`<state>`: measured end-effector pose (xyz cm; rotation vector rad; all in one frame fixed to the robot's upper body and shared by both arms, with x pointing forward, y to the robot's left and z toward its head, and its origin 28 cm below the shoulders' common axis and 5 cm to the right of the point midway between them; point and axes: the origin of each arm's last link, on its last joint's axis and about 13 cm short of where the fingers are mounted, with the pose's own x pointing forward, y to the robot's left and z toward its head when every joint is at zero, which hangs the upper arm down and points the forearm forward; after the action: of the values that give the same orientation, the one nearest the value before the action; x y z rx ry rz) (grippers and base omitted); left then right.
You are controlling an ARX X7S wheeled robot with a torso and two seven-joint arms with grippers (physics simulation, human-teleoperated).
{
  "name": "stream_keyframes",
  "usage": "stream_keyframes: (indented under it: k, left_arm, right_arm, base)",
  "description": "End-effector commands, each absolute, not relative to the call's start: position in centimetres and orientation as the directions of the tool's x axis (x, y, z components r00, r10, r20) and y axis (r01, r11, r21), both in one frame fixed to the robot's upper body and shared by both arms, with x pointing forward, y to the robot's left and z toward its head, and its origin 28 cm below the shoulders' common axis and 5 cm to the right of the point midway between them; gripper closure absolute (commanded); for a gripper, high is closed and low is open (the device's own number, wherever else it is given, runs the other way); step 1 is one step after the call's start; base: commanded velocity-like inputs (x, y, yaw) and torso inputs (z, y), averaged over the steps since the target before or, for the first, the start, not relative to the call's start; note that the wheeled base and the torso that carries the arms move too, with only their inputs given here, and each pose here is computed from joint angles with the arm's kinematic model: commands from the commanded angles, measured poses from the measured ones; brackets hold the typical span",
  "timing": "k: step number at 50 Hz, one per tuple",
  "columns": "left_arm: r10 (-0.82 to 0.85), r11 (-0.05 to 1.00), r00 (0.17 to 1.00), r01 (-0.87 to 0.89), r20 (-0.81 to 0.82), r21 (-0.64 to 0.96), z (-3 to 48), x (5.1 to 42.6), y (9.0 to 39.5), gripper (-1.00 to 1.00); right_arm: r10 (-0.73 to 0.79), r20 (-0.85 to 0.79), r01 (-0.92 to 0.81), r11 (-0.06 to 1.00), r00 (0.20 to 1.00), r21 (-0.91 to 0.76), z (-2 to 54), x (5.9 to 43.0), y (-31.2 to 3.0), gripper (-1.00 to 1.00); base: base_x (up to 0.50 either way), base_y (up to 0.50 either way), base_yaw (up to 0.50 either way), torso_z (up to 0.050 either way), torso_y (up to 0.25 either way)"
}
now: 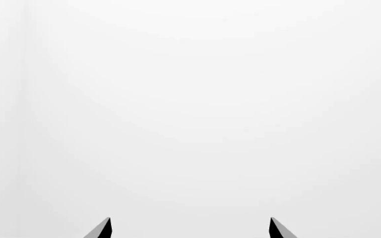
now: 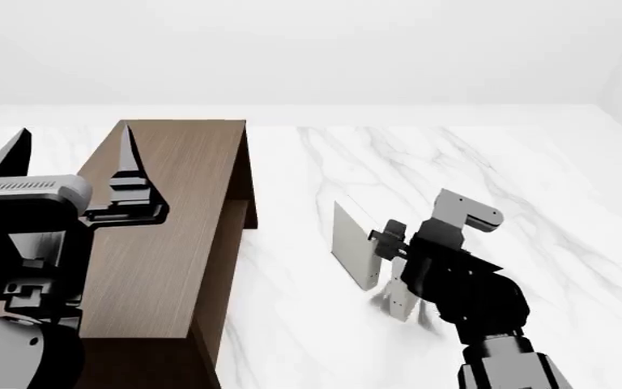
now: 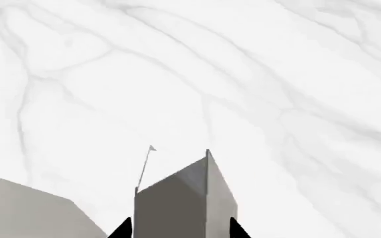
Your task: Pick up the book on the right and place it under the cabinet shelf.
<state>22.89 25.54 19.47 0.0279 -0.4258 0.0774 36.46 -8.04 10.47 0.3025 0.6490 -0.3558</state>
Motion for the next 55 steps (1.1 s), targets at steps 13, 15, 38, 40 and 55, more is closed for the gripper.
stream_keyframes:
  k: [13,15,38,40,55]
  left_arm:
    - [0.072,0.997,0.905,-0.081,0.420,0.004,19.4,22.7,25.8,-1.00]
    - [0.074,0.997,0.904,-0.082,0.421,0.002,19.3,22.7,25.9,-1.00]
    - [0.097,0.995,0.901,-0.097,0.424,-0.021,19.2,22.7,26.5,-1.00]
    - [0.096,0.995,0.900,-0.096,0.425,-0.022,19.3,22.7,26.5,-1.00]
    - [0.086,0.996,0.897,-0.085,0.433,-0.021,19.6,22.8,26.1,-1.00]
  right_arm:
    - [-0.377,-0.598,0.528,0.844,0.708,0.093,10.2,36.6,-8.7,1.00]
    - [-0.416,-0.571,0.552,0.830,0.707,0.079,10.5,36.7,-9.1,1.00]
    - [-0.661,-0.314,0.669,0.737,0.682,-0.097,13.4,38.0,-12.3,1.00]
    - [-0.658,-0.286,0.661,0.744,0.697,-0.101,14.2,37.9,-12.6,1.00]
    - [-0.506,-0.046,0.501,0.861,0.861,-0.087,20.9,34.9,-14.2,1.00]
  base:
    - [0.00,0.00,0.00,0.000,0.000]
    - [0.00,0.00,0.00,0.000,0.000]
    - [0.00,0.00,0.00,0.000,0.000]
    - [0.00,0.00,0.00,0.000,0.000]
    - [0.00,0.00,0.00,0.000,0.001]
